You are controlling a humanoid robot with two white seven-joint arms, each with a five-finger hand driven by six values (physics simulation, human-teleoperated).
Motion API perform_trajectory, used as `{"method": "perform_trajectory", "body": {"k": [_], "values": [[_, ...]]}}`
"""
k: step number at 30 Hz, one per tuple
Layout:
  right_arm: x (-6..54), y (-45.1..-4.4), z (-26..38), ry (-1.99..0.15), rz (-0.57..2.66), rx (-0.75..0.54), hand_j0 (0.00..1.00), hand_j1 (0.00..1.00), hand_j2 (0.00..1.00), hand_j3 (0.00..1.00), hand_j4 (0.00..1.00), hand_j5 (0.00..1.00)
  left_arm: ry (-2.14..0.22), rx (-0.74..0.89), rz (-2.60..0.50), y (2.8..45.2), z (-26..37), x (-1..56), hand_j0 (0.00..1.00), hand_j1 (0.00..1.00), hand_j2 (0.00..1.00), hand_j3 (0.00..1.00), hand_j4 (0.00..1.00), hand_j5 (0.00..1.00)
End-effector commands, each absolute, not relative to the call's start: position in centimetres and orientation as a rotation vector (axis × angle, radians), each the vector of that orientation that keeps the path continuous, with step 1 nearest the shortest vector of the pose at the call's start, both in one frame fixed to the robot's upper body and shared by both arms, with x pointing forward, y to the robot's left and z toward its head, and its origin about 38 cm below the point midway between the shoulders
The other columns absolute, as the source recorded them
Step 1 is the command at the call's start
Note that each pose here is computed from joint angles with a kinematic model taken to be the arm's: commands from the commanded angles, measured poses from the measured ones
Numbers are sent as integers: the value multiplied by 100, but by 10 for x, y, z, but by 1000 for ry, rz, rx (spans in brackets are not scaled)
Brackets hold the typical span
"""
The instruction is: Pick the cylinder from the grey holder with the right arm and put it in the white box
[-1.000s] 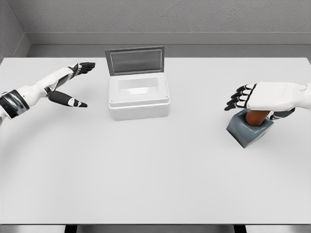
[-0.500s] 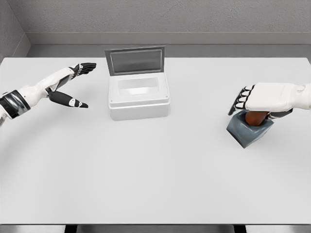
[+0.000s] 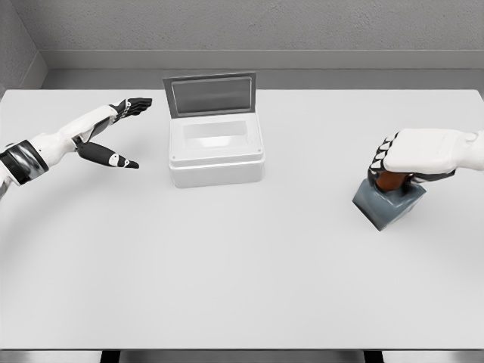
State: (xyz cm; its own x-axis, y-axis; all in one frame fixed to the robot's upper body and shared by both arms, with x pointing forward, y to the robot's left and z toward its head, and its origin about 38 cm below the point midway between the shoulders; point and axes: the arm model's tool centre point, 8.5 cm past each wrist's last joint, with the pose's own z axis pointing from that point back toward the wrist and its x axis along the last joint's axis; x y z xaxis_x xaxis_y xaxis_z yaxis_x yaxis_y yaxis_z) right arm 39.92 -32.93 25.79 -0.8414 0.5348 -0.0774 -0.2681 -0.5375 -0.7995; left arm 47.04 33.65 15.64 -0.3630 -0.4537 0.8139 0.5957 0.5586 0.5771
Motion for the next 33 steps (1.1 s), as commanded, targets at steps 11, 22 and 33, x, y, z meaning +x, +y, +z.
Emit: {"method": "perform_trajectory", "body": {"k": [11, 22, 33], "values": [[397, -345, 270, -1123, 2368, -482, 39, 39, 39, 39, 39, 39, -1607, -125, -1093, 337, 158, 471, 100, 100, 100, 100, 100, 100], [406, -325, 290, -1267, 2329, -481, 33, 33, 33, 33, 33, 33, -1607, -125, -1093, 337, 158, 471, 100, 100, 100, 100, 100, 100], [425, -296, 301, -1384, 2313, -481, 32, 32, 32, 32, 32, 32, -1608, -125, -1094, 337, 158, 470, 100, 100, 100, 100, 100, 100]]}}
